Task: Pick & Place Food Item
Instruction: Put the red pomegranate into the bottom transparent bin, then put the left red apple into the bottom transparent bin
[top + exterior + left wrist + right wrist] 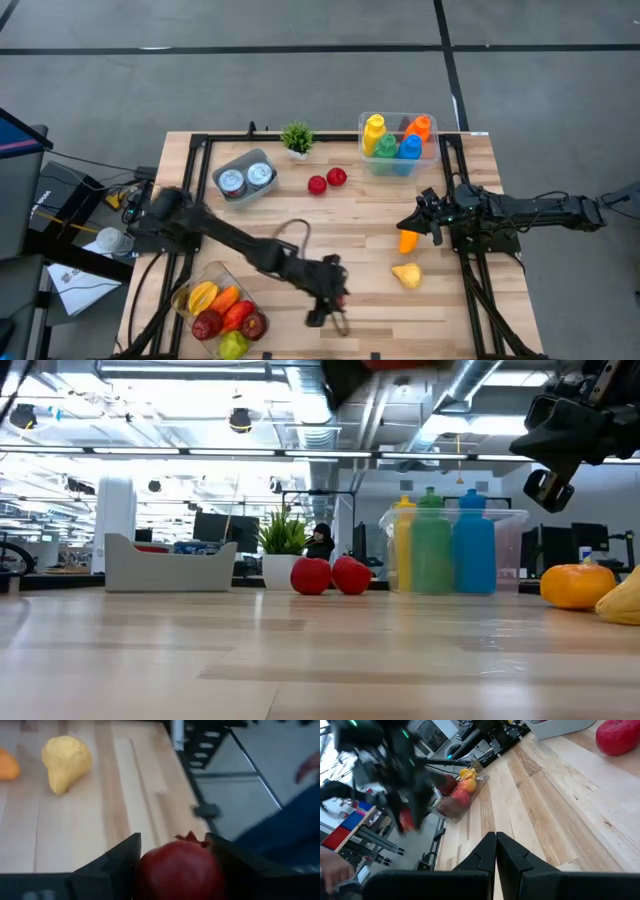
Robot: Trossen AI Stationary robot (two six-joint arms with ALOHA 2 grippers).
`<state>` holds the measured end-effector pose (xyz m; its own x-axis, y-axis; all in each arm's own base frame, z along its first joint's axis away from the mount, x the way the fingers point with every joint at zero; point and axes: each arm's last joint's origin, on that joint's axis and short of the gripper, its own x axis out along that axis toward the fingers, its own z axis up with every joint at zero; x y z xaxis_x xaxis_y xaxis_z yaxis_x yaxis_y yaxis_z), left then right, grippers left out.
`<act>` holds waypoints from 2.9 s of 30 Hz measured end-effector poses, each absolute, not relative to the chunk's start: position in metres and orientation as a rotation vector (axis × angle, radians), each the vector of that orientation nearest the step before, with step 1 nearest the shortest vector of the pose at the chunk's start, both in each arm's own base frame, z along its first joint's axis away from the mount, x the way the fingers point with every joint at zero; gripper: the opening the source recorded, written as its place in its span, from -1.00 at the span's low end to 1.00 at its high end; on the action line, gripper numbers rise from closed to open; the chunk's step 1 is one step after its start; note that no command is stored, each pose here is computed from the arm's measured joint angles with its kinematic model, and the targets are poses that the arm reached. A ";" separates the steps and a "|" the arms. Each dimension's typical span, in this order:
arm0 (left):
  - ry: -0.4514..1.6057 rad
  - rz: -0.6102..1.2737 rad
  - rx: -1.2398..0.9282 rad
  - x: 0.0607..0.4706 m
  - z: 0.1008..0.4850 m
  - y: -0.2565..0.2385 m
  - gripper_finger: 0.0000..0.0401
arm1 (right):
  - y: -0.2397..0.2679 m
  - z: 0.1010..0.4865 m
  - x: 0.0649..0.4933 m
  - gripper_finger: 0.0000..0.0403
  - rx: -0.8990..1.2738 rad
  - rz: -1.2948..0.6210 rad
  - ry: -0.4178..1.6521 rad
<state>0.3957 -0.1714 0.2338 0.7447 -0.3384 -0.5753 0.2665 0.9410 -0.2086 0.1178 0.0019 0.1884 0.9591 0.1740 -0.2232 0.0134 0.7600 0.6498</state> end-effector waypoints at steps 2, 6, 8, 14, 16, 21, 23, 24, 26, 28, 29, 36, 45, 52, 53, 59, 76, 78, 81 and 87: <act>0.687 -0.343 -0.122 0.373 0.262 -0.172 0.07 | 0.002 0.188 0.118 -0.97 0.705 0.088 0.279; 0.760 -0.307 -0.164 0.321 0.310 -0.169 0.00 | 0.002 0.188 0.118 -0.97 0.705 0.088 0.280; 0.809 -0.227 -0.193 0.292 0.327 -0.165 -0.04 | 0.002 0.188 0.118 -0.97 0.704 0.088 0.279; 0.984 0.068 -0.277 0.213 0.350 -0.151 -0.04 | 0.002 0.188 0.118 -0.97 0.704 0.088 0.279; 1.048 0.153 -0.290 0.194 0.350 -0.147 -0.02 | 0.002 0.188 0.118 -0.97 0.705 0.088 0.279; 1.159 0.293 -0.290 0.170 0.344 -0.145 -0.02 | 0.002 0.188 0.118 -0.97 0.705 0.088 0.279; 1.168 0.302 -0.289 0.169 0.337 -0.147 -0.04 | 0.002 0.188 0.118 -0.97 0.705 0.088 0.279; 1.176 0.305 -0.290 0.168 0.332 -0.149 -0.05 | 0.002 0.188 0.118 -0.97 0.705 0.088 0.279; 1.207 0.314 -0.294 0.167 0.320 -0.151 -0.05 | 0.002 0.188 0.118 -0.97 0.705 0.088 0.279; 1.260 0.320 -0.305 0.166 0.305 -0.152 -0.04 | 0.002 0.188 0.118 -0.97 0.704 0.088 0.279; 1.283 0.328 -0.314 0.166 0.297 -0.152 -0.02 | 0.002 0.188 0.118 -0.97 0.705 0.088 0.279; 1.421 0.289 -0.372 0.162 0.248 -0.154 -0.03 | 0.002 0.188 0.118 -0.97 0.705 0.088 0.280; 1.465 0.290 -0.397 0.159 0.231 -0.153 0.04 | 0.002 0.188 0.118 -0.97 0.704 0.089 0.279; 1.460 0.294 -0.391 0.159 0.231 -0.153 0.28 | 0.002 0.188 0.118 -0.97 0.704 0.088 0.279; 1.460 0.296 -0.388 0.159 0.231 -0.153 0.33 | 0.002 0.188 0.118 -0.97 0.704 0.088 0.279; 1.449 0.272 -0.436 0.164 0.232 -0.153 0.58 | 0.002 0.188 0.118 -0.97 0.705 0.088 0.279; 0.430 0.212 -0.369 0.229 0.318 -0.073 0.65 | 0.002 0.188 0.118 -0.97 0.705 0.088 0.280; 0.358 0.311 -0.278 0.241 0.321 -0.051 0.64 | 0.002 0.188 0.118 -0.97 0.705 0.088 0.279; 0.303 0.420 -0.185 0.263 0.318 -0.020 0.64 | 0.002 0.188 0.118 -0.97 0.704 0.089 0.279; 0.303 0.500 -0.118 0.306 0.289 0.034 0.66 | 0.002 0.188 0.118 -0.97 0.704 0.088 0.280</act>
